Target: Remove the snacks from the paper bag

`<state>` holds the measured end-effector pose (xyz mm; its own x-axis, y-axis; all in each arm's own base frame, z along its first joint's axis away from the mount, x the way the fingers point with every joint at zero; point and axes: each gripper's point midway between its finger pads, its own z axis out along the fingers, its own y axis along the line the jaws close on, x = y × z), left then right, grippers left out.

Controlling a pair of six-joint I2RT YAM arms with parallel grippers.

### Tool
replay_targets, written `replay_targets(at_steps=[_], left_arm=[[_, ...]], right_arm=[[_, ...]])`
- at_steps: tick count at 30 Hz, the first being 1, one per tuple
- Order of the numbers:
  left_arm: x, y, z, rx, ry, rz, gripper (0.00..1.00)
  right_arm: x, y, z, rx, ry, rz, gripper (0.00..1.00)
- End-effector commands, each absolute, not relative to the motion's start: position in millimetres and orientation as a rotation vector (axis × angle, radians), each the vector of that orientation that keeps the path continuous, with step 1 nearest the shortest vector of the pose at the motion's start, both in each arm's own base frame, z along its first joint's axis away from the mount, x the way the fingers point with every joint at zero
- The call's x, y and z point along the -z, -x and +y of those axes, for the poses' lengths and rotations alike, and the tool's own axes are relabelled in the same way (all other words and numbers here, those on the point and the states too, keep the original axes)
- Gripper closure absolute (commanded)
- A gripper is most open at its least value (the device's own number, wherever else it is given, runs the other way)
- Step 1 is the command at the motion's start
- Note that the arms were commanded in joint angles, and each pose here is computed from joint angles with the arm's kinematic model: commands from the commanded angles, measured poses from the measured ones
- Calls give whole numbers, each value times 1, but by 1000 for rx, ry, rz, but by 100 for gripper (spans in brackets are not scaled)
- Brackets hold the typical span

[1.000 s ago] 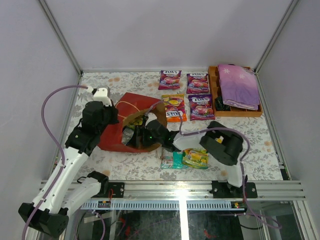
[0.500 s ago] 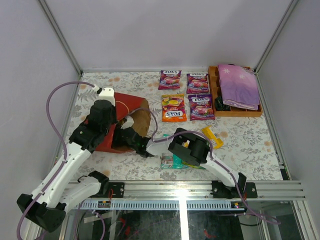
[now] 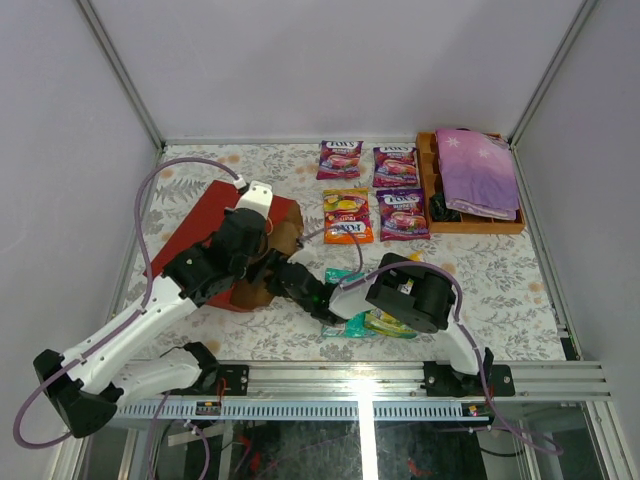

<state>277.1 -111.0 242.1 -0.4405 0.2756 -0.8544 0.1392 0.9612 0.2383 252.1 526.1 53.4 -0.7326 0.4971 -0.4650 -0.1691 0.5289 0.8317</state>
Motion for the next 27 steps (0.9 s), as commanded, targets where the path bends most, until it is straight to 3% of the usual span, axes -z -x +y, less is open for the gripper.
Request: replay_targets(at_steps=[1, 12, 23, 27], left_arm=[[-244, -267, -100, -299, -277, 2007, 100], [-244, -256, -145, -252, -320, 1976, 100], [-250, -255, -160, -201, -299, 1969, 100], [-254, -254, -162, -173, -303, 1967, 100]], right_arm=[[-99, -274, 502, -1453, -599, 1803, 10], [-60, -331, 520, -1403, -897, 1795, 19], [2, -353, 553, -1179, -910, 2007, 27], [11, -357, 574, -1204, -887, 2036, 36]])
